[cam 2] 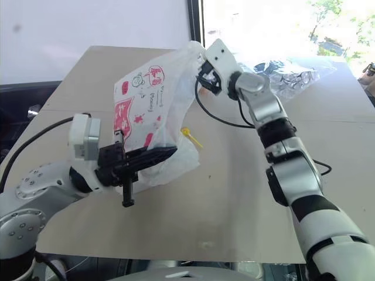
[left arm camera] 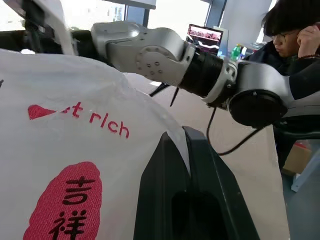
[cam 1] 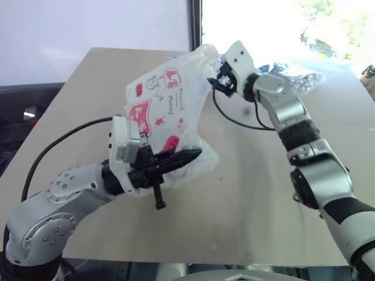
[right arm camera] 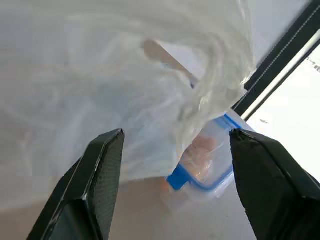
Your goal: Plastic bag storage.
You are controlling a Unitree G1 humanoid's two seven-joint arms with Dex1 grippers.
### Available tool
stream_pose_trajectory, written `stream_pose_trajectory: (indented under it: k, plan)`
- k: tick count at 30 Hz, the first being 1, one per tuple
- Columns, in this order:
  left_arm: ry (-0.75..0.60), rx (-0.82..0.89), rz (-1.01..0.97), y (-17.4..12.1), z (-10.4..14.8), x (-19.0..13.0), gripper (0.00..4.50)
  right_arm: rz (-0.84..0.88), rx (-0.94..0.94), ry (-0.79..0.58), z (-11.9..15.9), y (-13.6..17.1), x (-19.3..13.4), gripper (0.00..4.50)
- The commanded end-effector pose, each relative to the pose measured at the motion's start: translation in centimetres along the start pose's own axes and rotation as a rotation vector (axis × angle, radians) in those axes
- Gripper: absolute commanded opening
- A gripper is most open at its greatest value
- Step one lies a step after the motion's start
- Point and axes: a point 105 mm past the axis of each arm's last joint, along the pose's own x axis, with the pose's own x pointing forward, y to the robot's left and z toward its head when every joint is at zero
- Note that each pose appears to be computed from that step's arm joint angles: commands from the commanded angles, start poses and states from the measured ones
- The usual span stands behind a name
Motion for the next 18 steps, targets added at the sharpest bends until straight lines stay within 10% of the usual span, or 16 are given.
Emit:
stream_pose_trajectory:
  k: [1,7,14,18]
  plan:
    - [-0.017,0.033,-0.012,-0.9,0.7,-0.3,0.0,-0.025,0.051,-0.125,3.2,-1.1,0.6,3.37]
    - [-0.004,0.024,0.006,-1.5,0.2,-0.8,0.0,-0.014,0.105,-0.228,5.2,-1.0,1.4,2.96]
    - [-0.091,0.021,0.093,-0.1,1.7,-1.6,0.0,-0.011,0.087,-0.299,7.0,-2.2,0.6,0.03]
    - [-0.233,-0.022,0.194,3.1,4.9,-2.6,0.0,-0.047,0.102,-0.345,8.5,-5.3,-1.9,0.03]
